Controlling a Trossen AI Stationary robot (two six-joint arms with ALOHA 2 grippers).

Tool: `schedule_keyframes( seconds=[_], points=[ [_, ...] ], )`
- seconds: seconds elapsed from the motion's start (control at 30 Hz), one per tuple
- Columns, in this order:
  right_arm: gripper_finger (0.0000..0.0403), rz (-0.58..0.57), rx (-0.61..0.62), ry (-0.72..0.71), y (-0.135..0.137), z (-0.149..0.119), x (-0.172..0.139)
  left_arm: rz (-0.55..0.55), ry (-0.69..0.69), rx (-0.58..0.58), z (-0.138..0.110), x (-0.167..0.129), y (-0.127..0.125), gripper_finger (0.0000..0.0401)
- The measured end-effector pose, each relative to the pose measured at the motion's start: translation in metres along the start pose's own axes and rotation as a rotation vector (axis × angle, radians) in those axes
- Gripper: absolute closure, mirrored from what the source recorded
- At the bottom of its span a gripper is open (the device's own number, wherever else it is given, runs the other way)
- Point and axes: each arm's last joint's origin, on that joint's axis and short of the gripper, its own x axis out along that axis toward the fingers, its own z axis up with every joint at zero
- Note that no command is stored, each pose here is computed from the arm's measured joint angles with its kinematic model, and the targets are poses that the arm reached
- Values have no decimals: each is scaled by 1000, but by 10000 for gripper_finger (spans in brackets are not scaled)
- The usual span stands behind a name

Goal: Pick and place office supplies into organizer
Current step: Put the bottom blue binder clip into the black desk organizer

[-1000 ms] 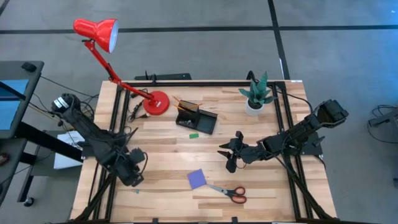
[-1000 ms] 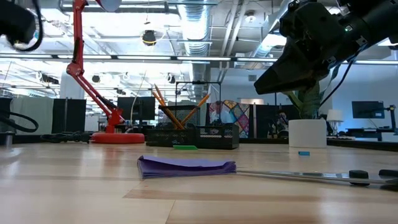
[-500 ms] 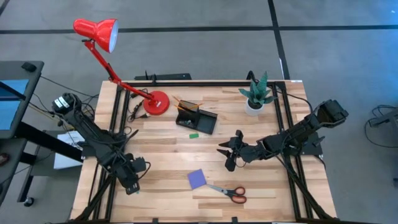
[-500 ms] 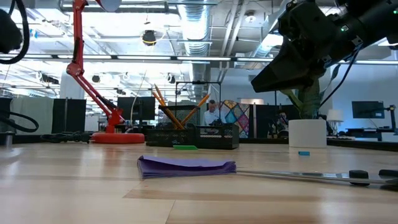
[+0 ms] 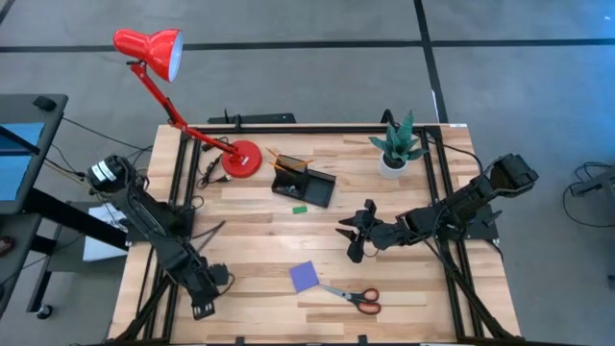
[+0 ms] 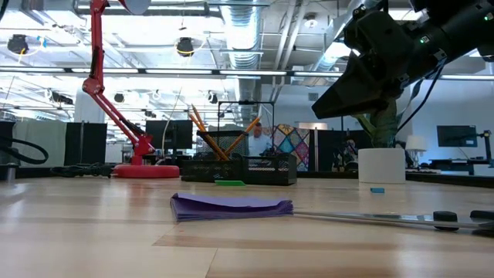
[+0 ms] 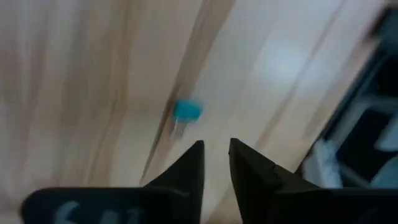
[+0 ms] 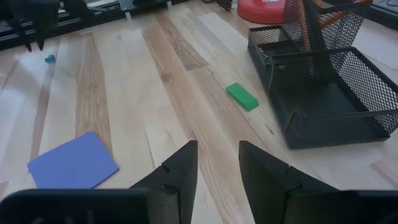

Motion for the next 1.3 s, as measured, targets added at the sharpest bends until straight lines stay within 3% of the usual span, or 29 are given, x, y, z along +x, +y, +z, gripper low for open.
schedule_keyframes(
  seconds=[0.2, 0.3, 0.4, 0.53, 0.77, 1.1, 1.3],
  points=[
    [292, 7, 12, -16, 1, 2, 0, 172, 157, -41, -5, -1, 6, 279],
    [292, 16, 26, -35, 2, 4, 0, 212, 111, -43, -5, -1, 9, 252],
    [292, 18, 28, -37, 2, 4, 0, 181, 18, -19, -1, 0, 4, 236],
    [292, 15, 25, -36, 2, 4, 0, 108, -54, 39, 3, 1, -4, 233],
    [292, 15, 25, -36, 2, 4, 0, 157, -92, 76, 4, 2, -1, 233],
    [292, 15, 25, -36, 2, 4, 0, 191, -17, 116, 3, 21, -2, 233],
    [292, 11, 27, -36, 1, 4, 0, 195, -36, 127, 5, 17, -12, 233]
  ],
)
